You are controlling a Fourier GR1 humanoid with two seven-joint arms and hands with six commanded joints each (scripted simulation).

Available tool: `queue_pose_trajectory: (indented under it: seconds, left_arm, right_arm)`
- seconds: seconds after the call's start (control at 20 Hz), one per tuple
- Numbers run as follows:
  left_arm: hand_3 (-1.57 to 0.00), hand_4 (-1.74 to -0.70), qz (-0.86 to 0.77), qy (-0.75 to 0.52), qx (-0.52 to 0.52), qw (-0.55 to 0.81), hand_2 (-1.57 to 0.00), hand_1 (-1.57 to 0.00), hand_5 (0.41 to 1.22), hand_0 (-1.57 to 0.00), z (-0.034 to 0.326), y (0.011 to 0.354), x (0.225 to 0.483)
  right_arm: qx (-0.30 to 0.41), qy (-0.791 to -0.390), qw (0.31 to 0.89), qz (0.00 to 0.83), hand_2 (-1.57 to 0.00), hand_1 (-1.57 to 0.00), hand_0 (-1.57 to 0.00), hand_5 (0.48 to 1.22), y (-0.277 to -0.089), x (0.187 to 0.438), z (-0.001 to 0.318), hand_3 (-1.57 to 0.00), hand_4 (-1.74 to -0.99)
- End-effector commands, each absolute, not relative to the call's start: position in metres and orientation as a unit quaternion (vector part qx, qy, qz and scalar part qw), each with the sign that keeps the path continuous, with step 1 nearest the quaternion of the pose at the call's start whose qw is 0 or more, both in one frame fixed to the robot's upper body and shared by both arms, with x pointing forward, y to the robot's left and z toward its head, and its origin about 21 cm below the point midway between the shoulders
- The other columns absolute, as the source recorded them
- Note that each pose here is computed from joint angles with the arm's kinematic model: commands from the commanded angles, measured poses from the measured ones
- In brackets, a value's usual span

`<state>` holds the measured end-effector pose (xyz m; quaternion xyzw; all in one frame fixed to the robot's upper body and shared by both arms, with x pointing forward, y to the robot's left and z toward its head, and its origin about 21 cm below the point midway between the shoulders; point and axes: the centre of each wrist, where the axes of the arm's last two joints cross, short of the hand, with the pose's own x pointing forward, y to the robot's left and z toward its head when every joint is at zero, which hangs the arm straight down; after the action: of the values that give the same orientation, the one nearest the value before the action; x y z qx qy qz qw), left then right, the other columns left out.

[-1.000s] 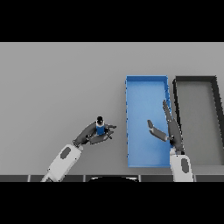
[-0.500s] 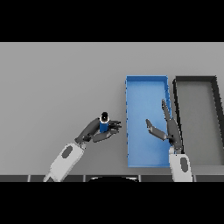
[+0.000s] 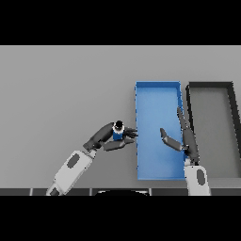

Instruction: Pick up the blue pipe and place it into the blue bin.

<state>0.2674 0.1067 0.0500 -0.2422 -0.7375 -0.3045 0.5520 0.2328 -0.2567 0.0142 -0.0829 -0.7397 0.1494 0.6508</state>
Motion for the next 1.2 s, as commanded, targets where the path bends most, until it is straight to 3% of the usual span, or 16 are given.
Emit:
queue_pose_trajectory:
  seconds: [0.0, 0.2, 0.3, 0.45, 0.55, 0.8, 1.0, 1.15]
  left_arm:
    - [-1.57, -1.47, -0.308, -0.734, -0.241, 0.555, -1.57, -1.57, 1.220, -1.57, 0.049, 0.107, 0.266]
    - [-1.57, -1.47, -0.311, -0.727, -0.237, 0.564, -1.57, -1.57, 1.220, -1.57, 0.045, 0.102, 0.268]
    - [-1.57, -1.47, -0.311, -0.733, -0.237, 0.556, -1.57, -1.57, 1.220, -1.57, 0.046, 0.107, 0.267]
    - [-1.57, -1.47, -0.314, -0.732, -0.237, 0.556, -1.57, -1.57, 1.220, -1.57, 0.046, 0.105, 0.270]
    - [-1.57, -1.47, -0.318, -0.729, -0.242, 0.556, -1.57, -1.57, 1.221, -1.57, 0.044, 0.102, 0.266]
    - [-1.57, -1.47, -0.320, -0.728, -0.246, 0.554, -1.57, -1.57, 1.221, -1.57, 0.050, 0.100, 0.266]
    - [-1.57, -1.47, -0.321, -0.728, -0.242, 0.556, -1.57, -1.57, 1.221, -1.57, 0.050, 0.102, 0.266]
    - [-1.57, -1.47, -0.323, -0.730, -0.237, 0.554, -1.57, -1.57, 1.221, -1.57, 0.051, 0.106, 0.269]
  right_arm:
    - [-0.083, -0.739, 0.651, 0.150, 0.00, 0.00, 0.00, 0.643, -0.255, 0.233, 0.013, 0.00, -1.151]
    - [-0.104, -0.739, 0.652, 0.132, 0.00, 0.00, 0.00, 0.643, -0.247, 0.215, 0.009, 0.00, -1.138]
    - [-0.120, -0.738, 0.654, 0.114, 0.00, 0.00, 0.00, 0.643, -0.243, 0.203, 0.009, 0.00, -1.188]
    - [-0.121, -0.745, 0.648, 0.106, -0.02, 0.00, 0.00, 0.642, -0.239, 0.198, 0.013, 0.00, -1.187]
    - [-0.037, -0.780, 0.619, 0.083, -0.07, -0.01, 0.00, 0.641, -0.242, 0.197, 0.027, 0.00, -1.198]
    - [0.117, -0.773, 0.604, 0.157, -0.12, -0.02, 0.00, 0.588, -0.247, 0.213, 0.087, 0.00, -1.228]
    - [0.160, -0.760, 0.582, 0.240, -0.10, -0.01, 0.00, 0.560, -0.232, 0.229, 0.130, 0.00, -1.261]
    - [0.172, -0.747, 0.564, 0.306, -0.07, 0.00, 0.00, 0.558, -0.209, 0.233, 0.145, 0.00, -1.291]
